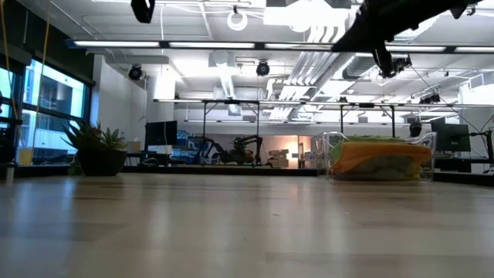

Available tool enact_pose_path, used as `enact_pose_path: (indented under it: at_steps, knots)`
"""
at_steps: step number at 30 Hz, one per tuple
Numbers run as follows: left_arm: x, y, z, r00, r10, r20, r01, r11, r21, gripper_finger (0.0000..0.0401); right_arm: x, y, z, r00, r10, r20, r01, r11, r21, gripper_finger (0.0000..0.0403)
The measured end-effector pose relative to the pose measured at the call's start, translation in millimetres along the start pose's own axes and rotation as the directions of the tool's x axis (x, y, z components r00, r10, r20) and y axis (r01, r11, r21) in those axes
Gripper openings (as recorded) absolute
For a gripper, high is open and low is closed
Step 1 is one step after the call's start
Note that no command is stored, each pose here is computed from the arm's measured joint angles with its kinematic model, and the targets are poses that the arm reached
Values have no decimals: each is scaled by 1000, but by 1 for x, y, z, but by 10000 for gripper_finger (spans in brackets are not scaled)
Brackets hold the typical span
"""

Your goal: Fold microfiber towels

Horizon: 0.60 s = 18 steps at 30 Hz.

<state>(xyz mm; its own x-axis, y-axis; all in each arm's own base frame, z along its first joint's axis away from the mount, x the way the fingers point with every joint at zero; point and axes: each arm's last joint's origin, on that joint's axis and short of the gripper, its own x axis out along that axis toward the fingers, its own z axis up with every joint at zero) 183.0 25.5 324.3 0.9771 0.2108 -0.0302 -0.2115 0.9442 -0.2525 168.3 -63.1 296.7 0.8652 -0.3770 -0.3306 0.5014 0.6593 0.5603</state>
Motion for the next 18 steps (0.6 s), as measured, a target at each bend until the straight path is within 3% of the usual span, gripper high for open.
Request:
enact_pose_path:
  at_steps: [6,12,18]
  knots:
    - [-10,-1,3,997,-61,56,60,998,9,0,-5,34,-11,987,158,33,-151,978,-146,0]
    - [-17,8,-30,971,-109,212,137,983,-120,0,-15,58,-15,962,272,12,-260,933,-250,0]
    - [-24,14,-47,979,-72,189,107,978,-180,0,-22,70,-25,937,347,-49,-346,891,-294,0]
